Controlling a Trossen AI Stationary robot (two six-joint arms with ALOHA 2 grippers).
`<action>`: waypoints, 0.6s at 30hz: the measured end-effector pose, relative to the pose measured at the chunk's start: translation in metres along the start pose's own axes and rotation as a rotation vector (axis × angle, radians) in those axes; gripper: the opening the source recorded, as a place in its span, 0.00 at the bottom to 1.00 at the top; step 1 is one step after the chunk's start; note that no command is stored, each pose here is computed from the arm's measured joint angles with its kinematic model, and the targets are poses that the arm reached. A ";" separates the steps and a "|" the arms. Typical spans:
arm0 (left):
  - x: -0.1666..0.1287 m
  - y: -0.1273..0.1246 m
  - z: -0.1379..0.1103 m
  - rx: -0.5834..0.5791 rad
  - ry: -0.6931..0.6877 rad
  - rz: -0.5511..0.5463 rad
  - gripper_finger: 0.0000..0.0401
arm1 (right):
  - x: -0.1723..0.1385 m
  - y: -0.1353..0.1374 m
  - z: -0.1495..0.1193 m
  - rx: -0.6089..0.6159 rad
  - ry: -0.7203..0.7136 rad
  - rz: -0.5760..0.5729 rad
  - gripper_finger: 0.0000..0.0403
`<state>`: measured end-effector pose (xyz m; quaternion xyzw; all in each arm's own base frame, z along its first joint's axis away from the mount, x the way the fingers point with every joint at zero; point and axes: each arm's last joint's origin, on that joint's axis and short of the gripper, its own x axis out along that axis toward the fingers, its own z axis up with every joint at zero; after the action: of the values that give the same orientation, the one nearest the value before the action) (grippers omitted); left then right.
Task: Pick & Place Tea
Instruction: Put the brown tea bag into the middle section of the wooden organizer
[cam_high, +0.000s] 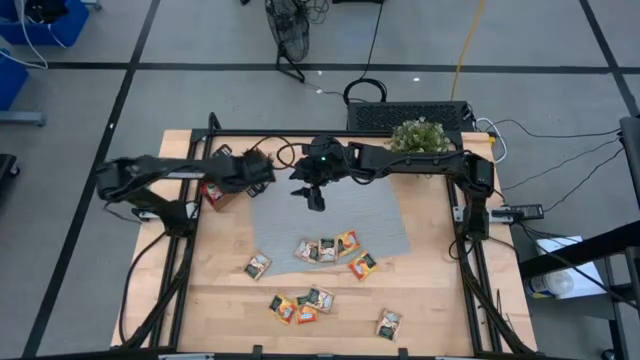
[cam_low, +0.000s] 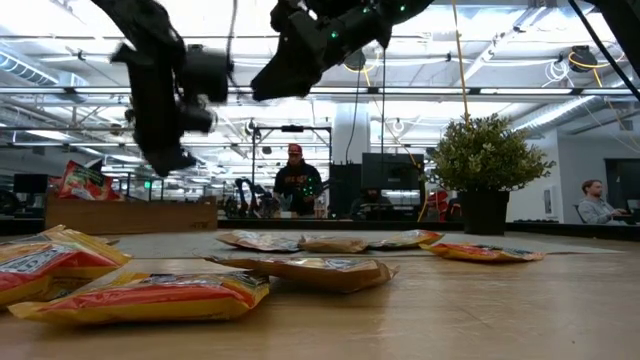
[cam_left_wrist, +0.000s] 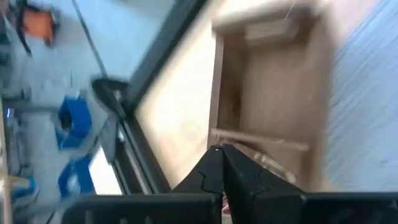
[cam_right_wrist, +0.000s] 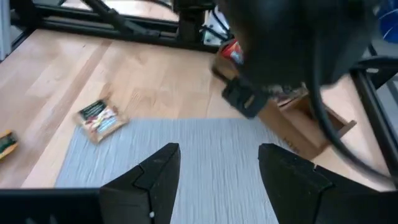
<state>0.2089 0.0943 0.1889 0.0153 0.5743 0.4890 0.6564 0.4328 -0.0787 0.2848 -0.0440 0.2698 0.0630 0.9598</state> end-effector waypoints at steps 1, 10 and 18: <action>-0.010 0.002 -0.001 -0.012 -0.045 -0.017 0.06 | -0.004 0.003 0.001 0.001 0.018 0.008 0.50; -0.085 0.016 -0.020 -0.074 -0.514 -0.401 0.08 | 0.008 0.092 -0.025 -0.180 0.256 0.238 0.50; -0.092 0.017 -0.039 -0.138 -0.729 -0.693 0.18 | 0.023 0.154 -0.080 -0.298 0.414 0.139 0.50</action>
<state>0.1804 0.0215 0.2534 -0.0497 0.2454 0.2419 0.9374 0.3889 0.0666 0.1964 -0.1783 0.4506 0.1576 0.8604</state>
